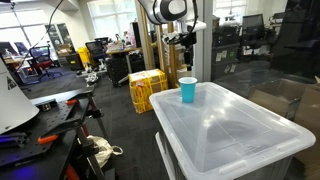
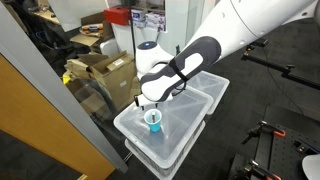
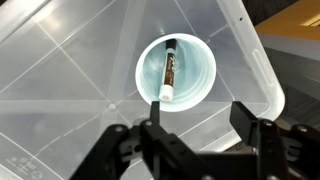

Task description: Take the marker out of the light blue cup

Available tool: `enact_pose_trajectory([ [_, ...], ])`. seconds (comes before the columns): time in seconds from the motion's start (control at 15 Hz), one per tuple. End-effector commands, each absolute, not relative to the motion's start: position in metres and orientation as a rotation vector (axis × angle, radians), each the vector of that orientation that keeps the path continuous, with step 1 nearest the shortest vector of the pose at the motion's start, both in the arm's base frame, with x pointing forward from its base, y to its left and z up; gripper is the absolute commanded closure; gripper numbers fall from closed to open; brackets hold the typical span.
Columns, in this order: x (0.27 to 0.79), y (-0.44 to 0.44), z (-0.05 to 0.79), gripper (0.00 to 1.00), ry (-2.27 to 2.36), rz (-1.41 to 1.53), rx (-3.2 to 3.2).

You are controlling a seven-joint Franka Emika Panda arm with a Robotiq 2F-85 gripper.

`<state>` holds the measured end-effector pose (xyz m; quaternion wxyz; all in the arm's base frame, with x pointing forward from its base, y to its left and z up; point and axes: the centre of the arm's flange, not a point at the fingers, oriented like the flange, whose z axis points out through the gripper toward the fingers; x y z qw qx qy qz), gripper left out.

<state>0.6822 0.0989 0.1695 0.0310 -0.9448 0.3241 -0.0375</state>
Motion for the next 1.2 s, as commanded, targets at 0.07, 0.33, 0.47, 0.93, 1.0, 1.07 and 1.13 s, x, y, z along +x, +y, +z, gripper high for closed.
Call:
enact_pose_trajectory([
  [0.07,0.694,0.110,0.156,0.29,1.073,-0.084,-2.869],
  [0.33,0.691,0.115,0.141,0.29,1.133,-0.068,-2.822],
  [0.47,0.691,0.115,0.138,0.29,1.158,-0.064,-2.804],
  [0.93,0.693,0.111,0.136,0.36,1.235,-0.057,-2.760],
  [1.0,0.694,0.110,0.136,0.35,1.250,-0.053,-2.751],
  [1.07,0.695,0.109,0.136,0.36,1.262,-0.050,-2.744],
  [1.13,0.695,0.108,0.135,0.36,1.270,-0.047,-2.737],
])
